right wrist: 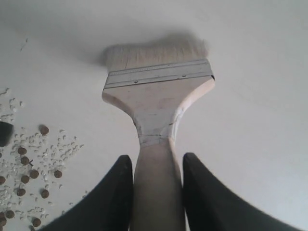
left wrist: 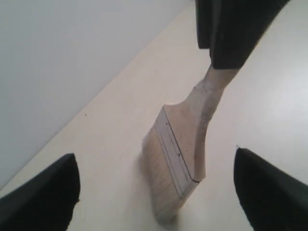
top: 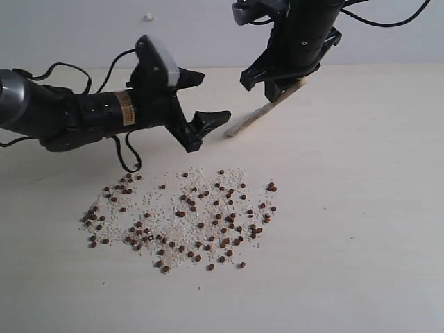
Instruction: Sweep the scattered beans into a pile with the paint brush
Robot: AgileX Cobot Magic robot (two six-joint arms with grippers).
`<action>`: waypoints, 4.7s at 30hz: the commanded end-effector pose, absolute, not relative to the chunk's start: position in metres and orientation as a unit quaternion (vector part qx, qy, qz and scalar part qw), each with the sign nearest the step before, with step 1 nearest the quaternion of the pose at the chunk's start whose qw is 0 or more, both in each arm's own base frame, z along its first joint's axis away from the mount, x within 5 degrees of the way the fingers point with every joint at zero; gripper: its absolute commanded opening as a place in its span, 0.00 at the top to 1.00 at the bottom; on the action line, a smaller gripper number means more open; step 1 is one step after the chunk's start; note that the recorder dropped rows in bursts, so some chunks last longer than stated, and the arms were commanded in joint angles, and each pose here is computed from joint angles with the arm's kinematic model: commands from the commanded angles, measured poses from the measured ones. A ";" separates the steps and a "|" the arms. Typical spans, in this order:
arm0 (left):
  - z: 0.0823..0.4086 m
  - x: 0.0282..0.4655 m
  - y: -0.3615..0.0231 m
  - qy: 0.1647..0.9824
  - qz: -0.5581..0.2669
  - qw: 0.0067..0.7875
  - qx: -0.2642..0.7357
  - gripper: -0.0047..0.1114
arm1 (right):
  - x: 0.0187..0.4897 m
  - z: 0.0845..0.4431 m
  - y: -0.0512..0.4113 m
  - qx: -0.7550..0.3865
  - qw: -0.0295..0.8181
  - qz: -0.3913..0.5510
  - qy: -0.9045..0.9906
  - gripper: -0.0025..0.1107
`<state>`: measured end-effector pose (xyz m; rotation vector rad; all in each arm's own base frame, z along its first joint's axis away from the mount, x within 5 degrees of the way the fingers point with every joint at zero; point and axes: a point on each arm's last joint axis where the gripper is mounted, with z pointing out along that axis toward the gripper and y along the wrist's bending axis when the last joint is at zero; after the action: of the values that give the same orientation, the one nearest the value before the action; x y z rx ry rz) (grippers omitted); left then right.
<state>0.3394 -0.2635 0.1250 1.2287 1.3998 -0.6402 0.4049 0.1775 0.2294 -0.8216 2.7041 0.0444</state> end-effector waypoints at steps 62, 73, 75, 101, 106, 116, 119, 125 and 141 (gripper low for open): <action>0.080 0.350 -0.341 0.626 -0.251 0.532 0.512 0.96 | 0.384 0.333 0.174 -0.262 0.339 0.067 0.901 0.27; 0.156 0.348 -0.319 0.645 -0.333 0.450 0.520 0.96 | 0.332 0.410 0.153 -0.282 0.413 0.079 0.862 0.30; 0.165 0.350 -0.307 0.630 -0.378 0.437 0.519 0.96 | 0.326 0.409 0.152 -0.287 0.411 0.085 0.861 0.32; 0.176 0.359 -0.245 0.584 -0.515 0.350 0.521 0.96 | 0.316 0.303 0.167 -0.434 0.484 0.266 0.711 0.35; 0.176 0.353 -0.253 0.577 -0.517 0.343 0.531 0.96 | 0.333 0.291 0.153 -0.410 0.491 0.324 0.697 0.35; 0.174 0.344 -0.263 0.568 -0.518 0.328 0.550 0.96 | 0.348 0.267 0.151 -0.416 0.449 0.424 0.667 0.35; 0.173 0.337 -0.270 0.556 -0.516 0.323 0.566 0.96 | 0.346 0.274 0.154 -0.421 0.446 0.466 0.638 0.35; 0.173 0.330 -0.279 0.542 -0.516 0.322 0.580 0.96 | 0.348 0.277 0.154 -0.412 0.450 0.470 0.637 0.35; 0.173 0.328 -0.282 0.543 -0.521 0.319 0.576 0.96 | 0.349 0.257 0.156 -0.410 0.405 0.493 0.652 0.45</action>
<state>0.3293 -0.2806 0.1635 1.5306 1.4547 -1.3528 0.3493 0.1571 0.2567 -1.0247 1.6632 1.2162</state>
